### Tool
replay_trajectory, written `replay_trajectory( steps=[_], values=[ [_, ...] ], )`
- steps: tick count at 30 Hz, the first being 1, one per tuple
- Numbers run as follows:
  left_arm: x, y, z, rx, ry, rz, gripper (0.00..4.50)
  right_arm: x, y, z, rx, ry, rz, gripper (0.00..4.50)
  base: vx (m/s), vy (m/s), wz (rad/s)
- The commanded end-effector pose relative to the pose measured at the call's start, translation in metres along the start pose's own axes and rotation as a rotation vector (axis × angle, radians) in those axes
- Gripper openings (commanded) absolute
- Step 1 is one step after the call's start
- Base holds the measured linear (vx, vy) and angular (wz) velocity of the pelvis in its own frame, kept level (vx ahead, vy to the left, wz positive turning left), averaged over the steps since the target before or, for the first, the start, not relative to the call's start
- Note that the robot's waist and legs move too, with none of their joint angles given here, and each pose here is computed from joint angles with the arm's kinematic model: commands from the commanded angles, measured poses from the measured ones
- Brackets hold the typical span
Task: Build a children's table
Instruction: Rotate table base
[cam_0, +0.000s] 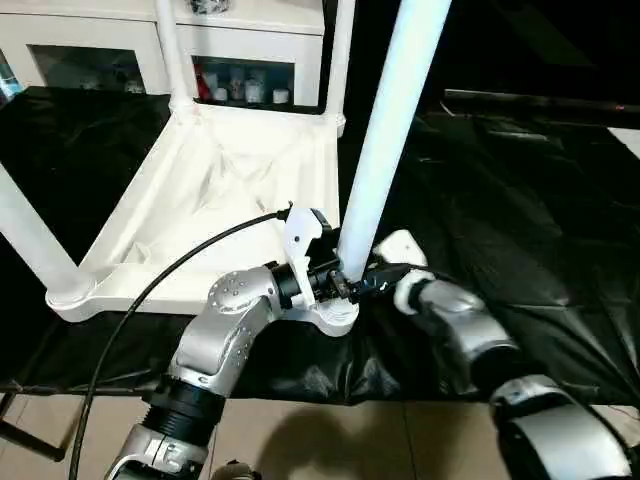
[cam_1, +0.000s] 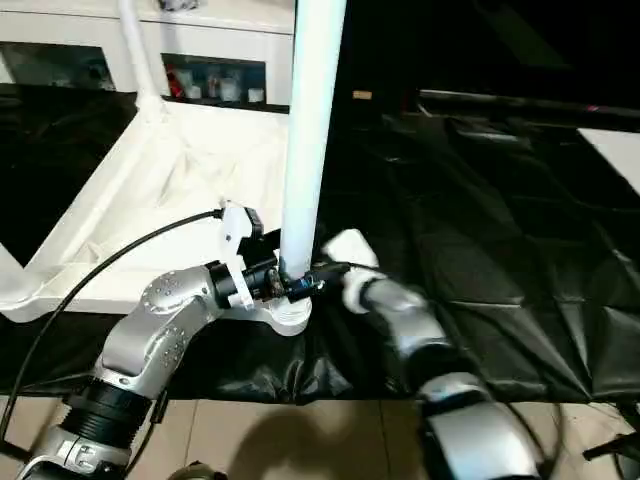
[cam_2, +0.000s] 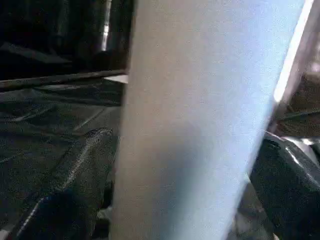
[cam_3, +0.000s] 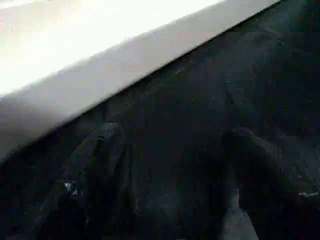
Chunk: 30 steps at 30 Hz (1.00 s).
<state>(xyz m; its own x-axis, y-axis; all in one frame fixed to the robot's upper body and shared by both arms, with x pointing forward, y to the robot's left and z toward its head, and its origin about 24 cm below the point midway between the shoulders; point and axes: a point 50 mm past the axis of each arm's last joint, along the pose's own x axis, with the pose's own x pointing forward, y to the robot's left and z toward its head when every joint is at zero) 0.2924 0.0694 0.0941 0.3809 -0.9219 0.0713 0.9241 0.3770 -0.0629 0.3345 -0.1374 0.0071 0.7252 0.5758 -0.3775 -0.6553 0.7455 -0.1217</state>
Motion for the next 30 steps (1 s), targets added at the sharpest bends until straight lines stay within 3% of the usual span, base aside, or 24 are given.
replay_trajectory(
  steps=[1,5,10,11,15,16,19,22,26,30],
  values=[
    [-0.013,0.003,0.001,0.016,0.048,-0.045,4.42,-0.013,-0.011,0.002,-0.003,-0.035,0.009,3.61,0.000,0.000,0.00],
    [-0.044,0.005,-0.004,0.002,0.161,-0.150,4.42,-0.037,-0.021,0.006,-0.061,-0.059,0.073,3.61,0.000,0.000,0.00],
    [-0.059,0.018,-0.011,0.038,0.280,-0.193,4.42,-0.057,-0.025,0.011,-0.147,-0.039,0.162,3.61,0.000,0.000,0.00],
    [-0.060,0.019,-0.011,0.046,0.291,-0.196,4.16,-0.059,-0.025,0.011,-0.154,-0.038,0.172,3.61,0.000,0.000,0.00],
    [-0.063,0.030,-0.015,0.097,0.375,-0.203,3.89,-0.072,-0.021,0.017,-0.176,-0.026,0.257,3.61,0.000,0.000,0.00],
    [-0.064,0.033,-0.016,0.116,0.399,-0.208,3.68,-0.075,-0.019,0.018,-0.178,-0.022,0.280,3.89,0.000,0.000,0.00],
    [-0.067,0.041,-0.019,0.126,0.470,-0.228,3.63,-0.081,-0.014,0.021,-0.177,-0.010,0.341,4.00,0.000,0.000,0.00],
    [-0.069,0.045,-0.020,0.126,0.505,-0.247,3.19,-0.083,-0.011,0.021,-0.180,-0.002,0.354,4.37,0.000,0.000,0.00],
    [-0.070,0.049,-0.021,0.169,0.552,-0.285,3.13,-0.086,-0.008,0.022,-0.181,0.010,0.367,4.48,0.000,0.000,0.00],
    [-0.072,0.054,-0.024,0.201,0.578,-0.294,2.68,-0.089,-0.005,0.023,-0.173,0.026,0.387,4.50,0.000,0.000,0.00]
  ],
)
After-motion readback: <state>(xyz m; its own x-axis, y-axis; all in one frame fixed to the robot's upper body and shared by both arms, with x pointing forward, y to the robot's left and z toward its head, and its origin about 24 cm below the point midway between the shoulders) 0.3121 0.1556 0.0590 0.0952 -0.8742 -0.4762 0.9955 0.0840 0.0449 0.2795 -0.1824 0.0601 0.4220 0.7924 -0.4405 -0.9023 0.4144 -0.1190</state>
